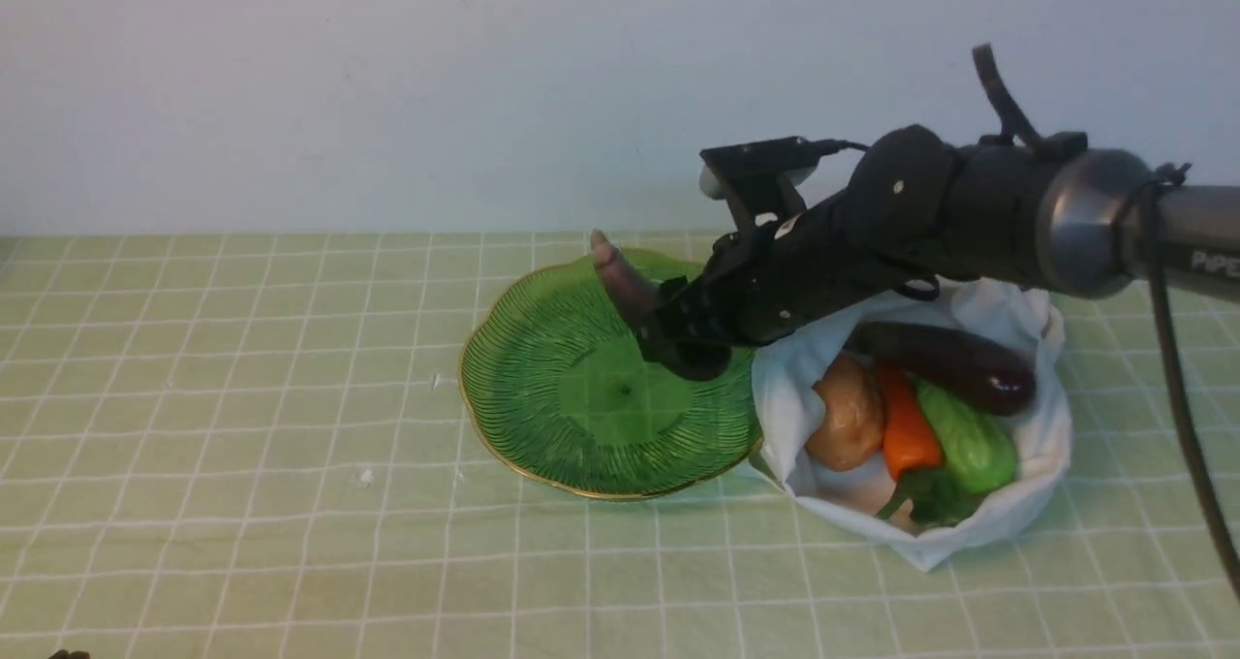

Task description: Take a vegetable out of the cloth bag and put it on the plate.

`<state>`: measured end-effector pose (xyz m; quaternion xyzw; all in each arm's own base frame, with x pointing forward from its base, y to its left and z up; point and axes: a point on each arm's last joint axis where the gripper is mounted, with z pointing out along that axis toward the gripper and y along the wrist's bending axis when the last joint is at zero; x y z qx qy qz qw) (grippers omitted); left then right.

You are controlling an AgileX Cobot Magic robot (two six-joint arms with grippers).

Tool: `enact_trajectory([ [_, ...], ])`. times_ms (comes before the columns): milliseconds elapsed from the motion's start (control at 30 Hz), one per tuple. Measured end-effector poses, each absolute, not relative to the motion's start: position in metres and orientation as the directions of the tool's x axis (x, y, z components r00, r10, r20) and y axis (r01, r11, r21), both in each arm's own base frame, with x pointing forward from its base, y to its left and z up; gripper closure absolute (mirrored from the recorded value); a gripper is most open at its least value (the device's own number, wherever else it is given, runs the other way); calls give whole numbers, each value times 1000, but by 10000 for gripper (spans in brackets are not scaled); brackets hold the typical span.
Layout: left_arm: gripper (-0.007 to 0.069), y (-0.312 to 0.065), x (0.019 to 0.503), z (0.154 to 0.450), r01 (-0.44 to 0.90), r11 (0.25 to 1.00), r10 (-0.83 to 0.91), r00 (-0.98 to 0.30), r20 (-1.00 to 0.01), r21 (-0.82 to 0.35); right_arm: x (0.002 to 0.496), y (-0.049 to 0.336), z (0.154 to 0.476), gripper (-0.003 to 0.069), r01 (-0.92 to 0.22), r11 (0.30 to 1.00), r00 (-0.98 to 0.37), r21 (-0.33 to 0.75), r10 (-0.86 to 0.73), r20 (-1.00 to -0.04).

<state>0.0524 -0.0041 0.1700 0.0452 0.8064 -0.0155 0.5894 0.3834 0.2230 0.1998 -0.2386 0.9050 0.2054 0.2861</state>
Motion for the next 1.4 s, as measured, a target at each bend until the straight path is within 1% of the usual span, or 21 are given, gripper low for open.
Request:
enact_trajectory([
  [100, 634, -4, 52, 170, 91, 995, 55, -301, -952, 28, 385, 224, 205, 50, -574, 789, -709, 220, -345, -615],
  [200, 634, -4, 52, 170, 91, 995, 55, -301, -952, 28, 385, 225, 218, 7, -603, 765, -705, 226, -378, -600],
  [267, 634, -4, 52, 170, 91, 995, 55, -301, -952, 28, 386, 224, 249, 10, -636, 733, -698, 244, -410, -587],
  [300, 634, -4, 52, 170, 91, 995, 55, -301, -952, 28, 386, 223, 253, 12, -636, 731, -698, 246, -411, -586],
  [333, 634, -4, 52, 170, 91, 995, 55, -301, -952, 28, 384, 221, 288, 52, -653, 711, -693, 262, -421, -584],
  [400, 634, -4, 52, 170, 91, 995, 55, -301, -952, 28, 379, 215, 325, 113, -669, 693, -681, 268, -428, -594],
  [433, 634, -4, 52, 170, 91, 995, 55, -302, -952, 28, 375, 209, 360, 185, -674, 693, -660, 255, -410, -629],
  [467, 634, -4, 52, 170, 90, 996, 54, -302, -952, 28, 375, 208, 365, 196, -674, 694, -656, 252, -405, -637],
  [533, 634, -4, 52, 170, 90, 996, 54, -302, -952, 28, 361, 191, 424, 346, -666, 721, -585, 192, -344, -734],
  [600, 634, -4, 52, 170, 89, 996, 54, -302, -952, 28, 349, 178, 457, 468, -640, 754, -542, 150, -304, -783],
  [633, 634, -4, 52, 170, 89, 996, 54, -302, -952, 28, 345, 175, 463, 482, -637, 757, -534, 144, -299, -791],
  [667, 634, -4, 52, 170, 89, 996, 54, -302, -952, 28, 332, 165, 482, 570, -613, 781, -508, 118, -275, -816],
  [700, 634, -4, 52, 170, 89, 996, 54, -302, -952, 28, 317, 155, 498, 613, -592, 800, -485, 95, -260, -835],
  [800, 634, -4, 52, 170, 89, 996, 54, -302, -952, 28, 266, 127, 533, 664, -547, 835, -429, 62, -216, -877],
  [900, 634, -4, 52, 170, 89, 996, 54, -302, -952, 28, 221, 107, 540, 671, -527, 849, -414, 50, -204, -887],
  [1000, 634, -4, 52, 170, 89, 996, 54, -302, -952, 28, 161, 80, 526, 673, -504, 862, -424, 41, -205, -882],
  [1100, 634, -4, 52, 170, 89, 996, 54, -302, -952, 28, 114, 58, 494, 674, -481, 876, -409, 30, -194, -892],
  [1167, 634, -4, 52, 170, 89, 996, 54, -302, -952, 28, 91, 45, 452, 673, -459, 888, -253, -2, -133, -958],
  [1300, 634, -4, 52, 170, 89, 996, 54, -302, -952, 28, 74, 35, 381, 673, -421, 903, -8, -81, -93, -996],
  [1333, 634, -4, 52, 170, 89, 996, 54, -302, -952, 28, 74, 34, 378, 673, -420, 904, -2, -79, -88, -996],
  [1400, 634, -4, 52, 170, 89, 996, 54, -302, -952, 28, 71, 32, 346, 673, -402, 912, 61, -84, -64, -996],
])
